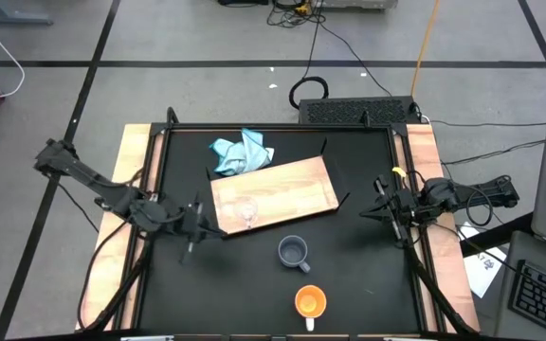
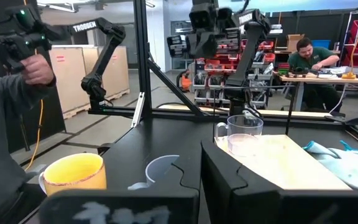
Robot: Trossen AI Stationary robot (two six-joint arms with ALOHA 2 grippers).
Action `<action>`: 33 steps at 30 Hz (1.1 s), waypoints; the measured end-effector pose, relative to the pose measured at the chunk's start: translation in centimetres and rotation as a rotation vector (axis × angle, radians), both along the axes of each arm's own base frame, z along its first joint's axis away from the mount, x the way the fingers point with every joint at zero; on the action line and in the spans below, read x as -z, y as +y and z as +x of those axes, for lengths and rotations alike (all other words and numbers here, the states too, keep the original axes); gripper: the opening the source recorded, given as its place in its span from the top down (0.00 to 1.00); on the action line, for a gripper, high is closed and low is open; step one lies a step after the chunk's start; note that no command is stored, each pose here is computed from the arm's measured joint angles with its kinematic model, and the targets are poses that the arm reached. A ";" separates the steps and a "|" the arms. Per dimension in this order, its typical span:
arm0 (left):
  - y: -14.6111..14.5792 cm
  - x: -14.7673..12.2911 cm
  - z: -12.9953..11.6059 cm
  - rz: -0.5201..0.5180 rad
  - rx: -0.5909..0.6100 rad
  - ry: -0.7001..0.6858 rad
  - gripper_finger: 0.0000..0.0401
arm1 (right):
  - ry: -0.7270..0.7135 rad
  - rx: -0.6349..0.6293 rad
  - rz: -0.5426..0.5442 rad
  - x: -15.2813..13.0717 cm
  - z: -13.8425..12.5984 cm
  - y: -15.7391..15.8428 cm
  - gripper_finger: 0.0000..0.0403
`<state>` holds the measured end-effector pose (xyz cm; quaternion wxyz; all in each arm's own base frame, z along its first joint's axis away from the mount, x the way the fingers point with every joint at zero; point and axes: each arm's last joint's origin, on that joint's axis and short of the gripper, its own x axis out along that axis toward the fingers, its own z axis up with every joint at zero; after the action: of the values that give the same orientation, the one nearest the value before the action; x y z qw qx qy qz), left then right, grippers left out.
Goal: Stack small to large cups/mugs on shelf
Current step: Put the gray mug on the shelf
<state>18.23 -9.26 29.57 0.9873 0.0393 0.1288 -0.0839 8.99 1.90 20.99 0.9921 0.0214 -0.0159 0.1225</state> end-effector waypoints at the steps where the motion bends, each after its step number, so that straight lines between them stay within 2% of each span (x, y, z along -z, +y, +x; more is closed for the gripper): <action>1: -0.1 0.3 0.1 -0.003 0.022 -0.032 1.00 | 0.000 0.000 0.000 0.0 0.0 0.0 1.00; 11: -0.1 3.7 -0.3 0.089 0.047 -0.060 1.00 | 0.000 0.000 0.000 0.0 0.0 0.0 1.00; 20: 1.3 4.6 -2.4 0.080 -0.013 -0.204 1.00 | 0.003 0.000 -0.001 0.0 0.0 0.0 1.00; 33: 2.1 6.0 -4.8 0.114 -0.146 -0.253 1.00 | 0.004 0.000 -0.001 0.0 0.0 0.0 1.00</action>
<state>13.47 -7.15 23.62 0.9953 0.0963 0.0106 0.0011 9.00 1.90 20.94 0.9922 0.0213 -0.0136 0.1224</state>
